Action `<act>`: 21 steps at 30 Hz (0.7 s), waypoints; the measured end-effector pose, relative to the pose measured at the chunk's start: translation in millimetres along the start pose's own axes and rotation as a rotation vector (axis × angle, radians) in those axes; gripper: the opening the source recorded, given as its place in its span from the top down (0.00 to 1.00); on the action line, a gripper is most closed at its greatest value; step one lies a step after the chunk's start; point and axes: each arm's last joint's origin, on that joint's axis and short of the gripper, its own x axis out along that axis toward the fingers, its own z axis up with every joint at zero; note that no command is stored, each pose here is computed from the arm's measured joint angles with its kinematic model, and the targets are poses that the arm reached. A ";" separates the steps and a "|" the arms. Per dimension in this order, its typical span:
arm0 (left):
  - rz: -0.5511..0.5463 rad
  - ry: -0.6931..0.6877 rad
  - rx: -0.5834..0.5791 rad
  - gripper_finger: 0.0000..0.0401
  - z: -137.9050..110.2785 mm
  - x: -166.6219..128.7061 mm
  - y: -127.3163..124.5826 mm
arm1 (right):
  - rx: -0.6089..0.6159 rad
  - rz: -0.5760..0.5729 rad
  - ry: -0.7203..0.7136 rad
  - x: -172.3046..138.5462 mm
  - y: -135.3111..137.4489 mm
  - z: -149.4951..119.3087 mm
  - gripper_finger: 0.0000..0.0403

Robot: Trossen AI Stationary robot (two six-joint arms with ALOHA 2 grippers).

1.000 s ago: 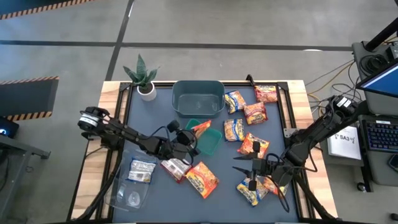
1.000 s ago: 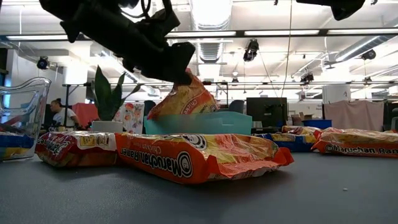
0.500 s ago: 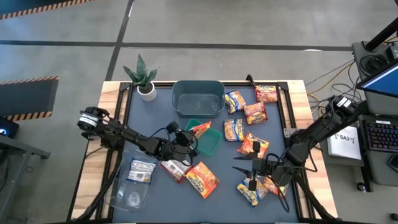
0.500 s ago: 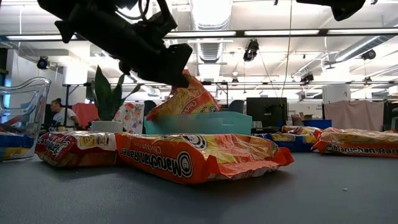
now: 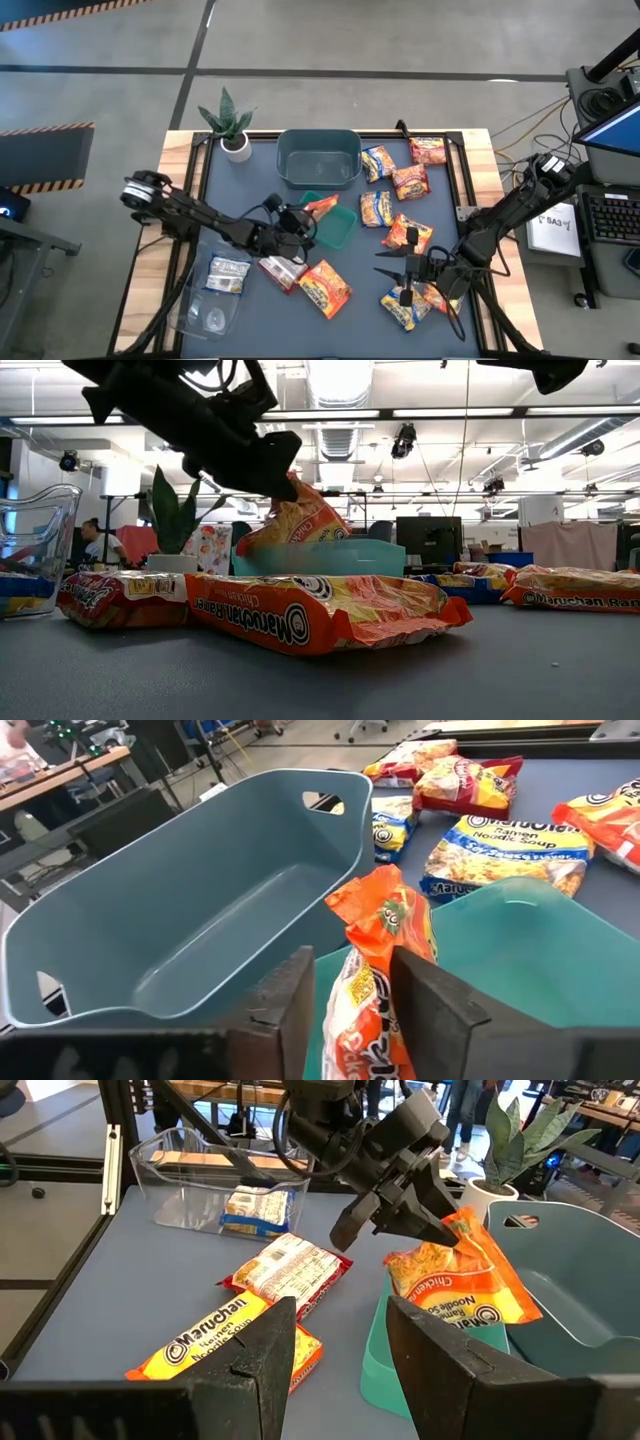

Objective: Sort Maruchan noodles
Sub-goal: Put the orange noodle pack into the green bin

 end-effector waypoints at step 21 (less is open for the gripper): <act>-0.025 0.014 0.083 0.60 14.7 3.9 11.5 | -0.005 0.000 0.001 0.0 0.0 -0.1 0.63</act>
